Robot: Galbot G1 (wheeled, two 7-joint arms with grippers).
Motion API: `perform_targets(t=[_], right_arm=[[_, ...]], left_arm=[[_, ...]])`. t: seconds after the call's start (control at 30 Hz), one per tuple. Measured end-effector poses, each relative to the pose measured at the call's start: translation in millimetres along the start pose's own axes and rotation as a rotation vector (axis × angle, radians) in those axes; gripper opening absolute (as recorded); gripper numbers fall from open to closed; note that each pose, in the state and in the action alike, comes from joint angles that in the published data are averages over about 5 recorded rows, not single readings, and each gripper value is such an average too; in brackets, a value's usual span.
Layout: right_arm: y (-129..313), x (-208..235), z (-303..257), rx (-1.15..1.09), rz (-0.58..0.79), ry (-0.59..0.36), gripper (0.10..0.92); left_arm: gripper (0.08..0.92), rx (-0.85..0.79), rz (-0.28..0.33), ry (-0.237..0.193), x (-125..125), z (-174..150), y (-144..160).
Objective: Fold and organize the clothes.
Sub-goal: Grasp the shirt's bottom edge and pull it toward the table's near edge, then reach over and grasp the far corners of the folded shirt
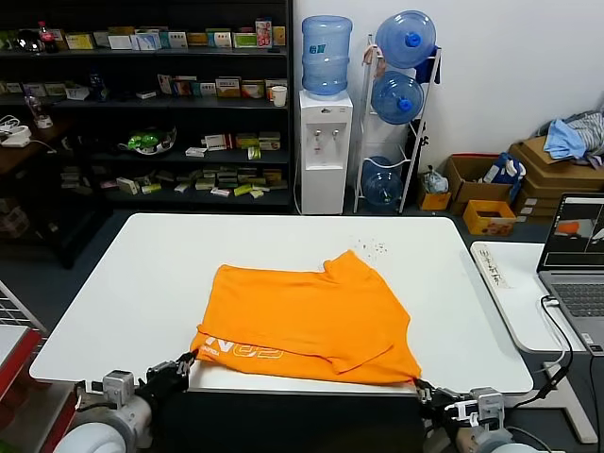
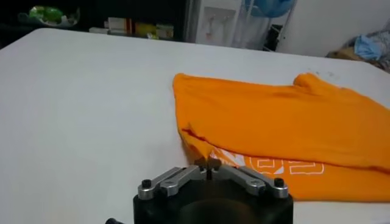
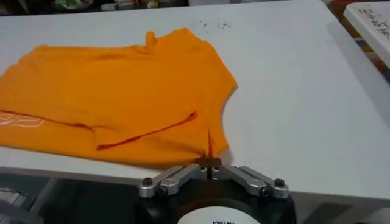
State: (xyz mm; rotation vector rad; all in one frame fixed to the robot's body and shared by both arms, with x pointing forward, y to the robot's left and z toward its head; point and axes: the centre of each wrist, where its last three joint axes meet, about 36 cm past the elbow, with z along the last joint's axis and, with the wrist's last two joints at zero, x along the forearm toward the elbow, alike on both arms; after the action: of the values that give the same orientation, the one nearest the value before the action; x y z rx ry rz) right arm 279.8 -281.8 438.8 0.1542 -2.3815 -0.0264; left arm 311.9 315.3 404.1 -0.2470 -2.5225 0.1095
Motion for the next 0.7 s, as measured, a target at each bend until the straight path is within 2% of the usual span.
perform_targets(t=[0.13, 0.43, 0.57, 0.7], right_arm=[[-0.5, 6.5, -8.2, 0.031, 0.016, -0.034, 0.319], [-5.4, 4.3, -50.7, 0.082, 0.015, -0.190, 0.579], [-10.2, -19.8, -76.5, 0.066, 0.007, -0.276, 0.691], [-13.7, -61.4, -104.9, 0.032, 0.012, -0.340, 0.794]], left_arm=[[0.220, -0.011, -0.006, 0.007, 10.3, -3.0, -4.0], [0.480, -0.047, -0.029, -0.021, 16.1, -33.4, 4.1], [0.601, -0.068, -0.021, -0.058, 7.5, -50.2, 13.7], [0.713, -0.072, -0.013, -0.123, -17.0, -66.1, 28.6]])
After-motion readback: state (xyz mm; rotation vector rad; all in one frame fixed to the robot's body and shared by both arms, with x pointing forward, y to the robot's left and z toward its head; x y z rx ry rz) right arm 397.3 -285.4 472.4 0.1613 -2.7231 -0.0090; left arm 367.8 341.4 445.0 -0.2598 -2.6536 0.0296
